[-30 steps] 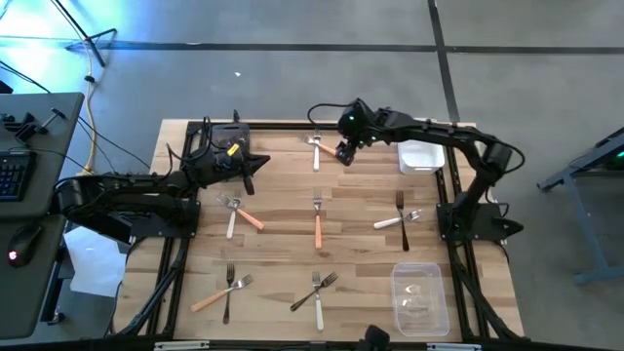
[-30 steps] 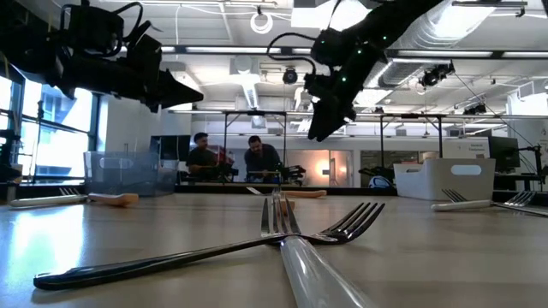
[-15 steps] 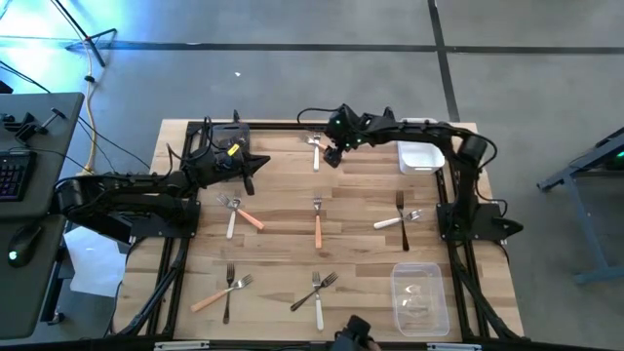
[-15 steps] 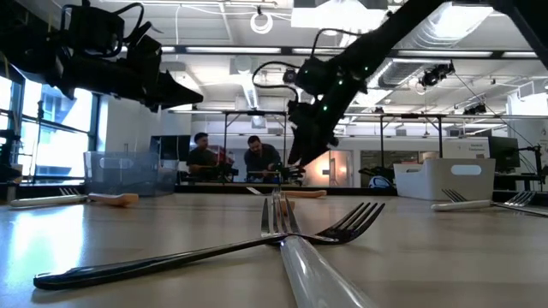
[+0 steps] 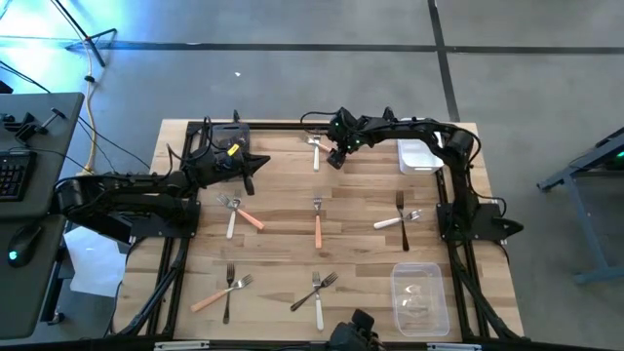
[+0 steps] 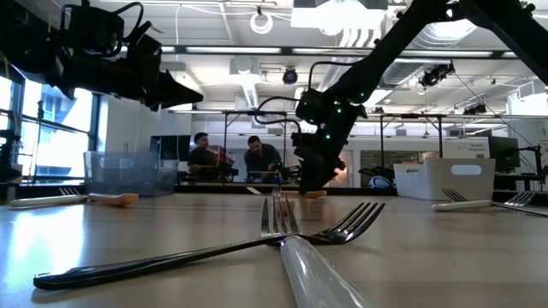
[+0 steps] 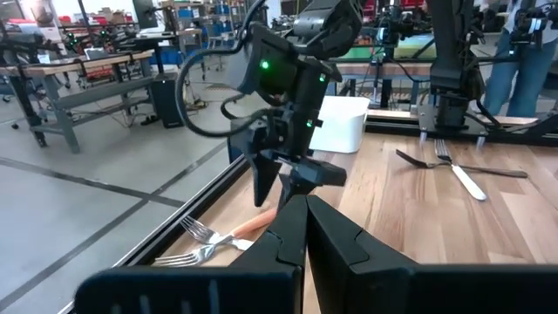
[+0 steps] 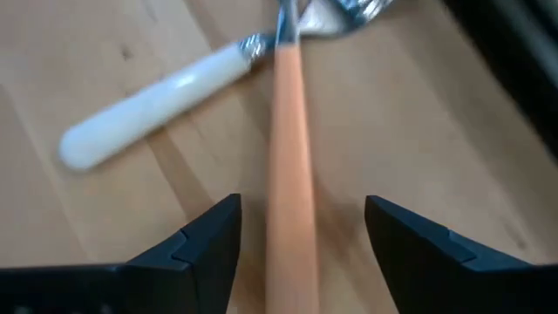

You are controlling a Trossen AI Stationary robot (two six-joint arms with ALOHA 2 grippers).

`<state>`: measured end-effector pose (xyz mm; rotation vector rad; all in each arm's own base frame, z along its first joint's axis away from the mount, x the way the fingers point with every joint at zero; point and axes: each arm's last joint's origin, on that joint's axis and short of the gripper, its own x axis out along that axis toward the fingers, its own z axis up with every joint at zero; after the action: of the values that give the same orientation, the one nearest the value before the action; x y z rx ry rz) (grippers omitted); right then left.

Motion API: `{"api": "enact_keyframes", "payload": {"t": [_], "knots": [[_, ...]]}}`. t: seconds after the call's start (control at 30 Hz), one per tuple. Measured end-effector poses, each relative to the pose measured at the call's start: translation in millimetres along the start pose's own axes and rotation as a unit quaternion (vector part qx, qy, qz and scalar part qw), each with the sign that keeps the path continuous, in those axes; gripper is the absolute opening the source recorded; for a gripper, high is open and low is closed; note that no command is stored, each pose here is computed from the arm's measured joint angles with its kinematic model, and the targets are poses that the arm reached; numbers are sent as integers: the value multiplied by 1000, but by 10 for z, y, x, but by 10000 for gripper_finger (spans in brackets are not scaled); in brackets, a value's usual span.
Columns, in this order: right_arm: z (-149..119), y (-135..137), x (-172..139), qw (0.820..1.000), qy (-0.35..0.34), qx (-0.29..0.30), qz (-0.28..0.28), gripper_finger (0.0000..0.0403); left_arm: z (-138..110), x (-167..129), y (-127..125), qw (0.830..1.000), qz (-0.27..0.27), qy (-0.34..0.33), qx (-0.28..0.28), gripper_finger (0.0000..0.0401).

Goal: Sort silverware by color (type)
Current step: Put the top orange fork into the white bin

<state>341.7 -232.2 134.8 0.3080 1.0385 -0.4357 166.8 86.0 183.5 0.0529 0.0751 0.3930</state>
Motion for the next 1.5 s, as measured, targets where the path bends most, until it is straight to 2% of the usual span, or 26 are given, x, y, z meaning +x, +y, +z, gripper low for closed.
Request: {"api": "enact_keyframes", "payload": {"t": [0.3, 0.47, 0.83, 1.0, 1.13, 1.33, 1.5], "knots": [[-118, -15, -32, 998, 64, 5, 2, 168, 0, 0, 0, 1000, 0, 0, 6, 0], [-143, -34, -39, 997, 76, 17, -4, 147, -1, 0, 0, 1000, 0, 0, 5, 0], [-199, -65, -75, 994, 104, 36, -16, 68, -1, 0, 0, 1000, 0, 1, 4, 0], [-248, -55, -174, 990, 131, 57, -18, 67, -1, 0, 0, 1000, 0, 1, 5, 0], [-338, -12, -304, 980, 184, 79, -8, 72, -2, 0, 0, 1000, 0, 1, 5, 0], [-438, 101, -451, 964, 249, 84, -37, 72, -3, 0, 0, 1000, 0, 1, 5, 0], [-420, 165, -537, 965, 243, 88, -48, 73, -3, -1, -1, 1000, 0, 1, 5, 0]]}}
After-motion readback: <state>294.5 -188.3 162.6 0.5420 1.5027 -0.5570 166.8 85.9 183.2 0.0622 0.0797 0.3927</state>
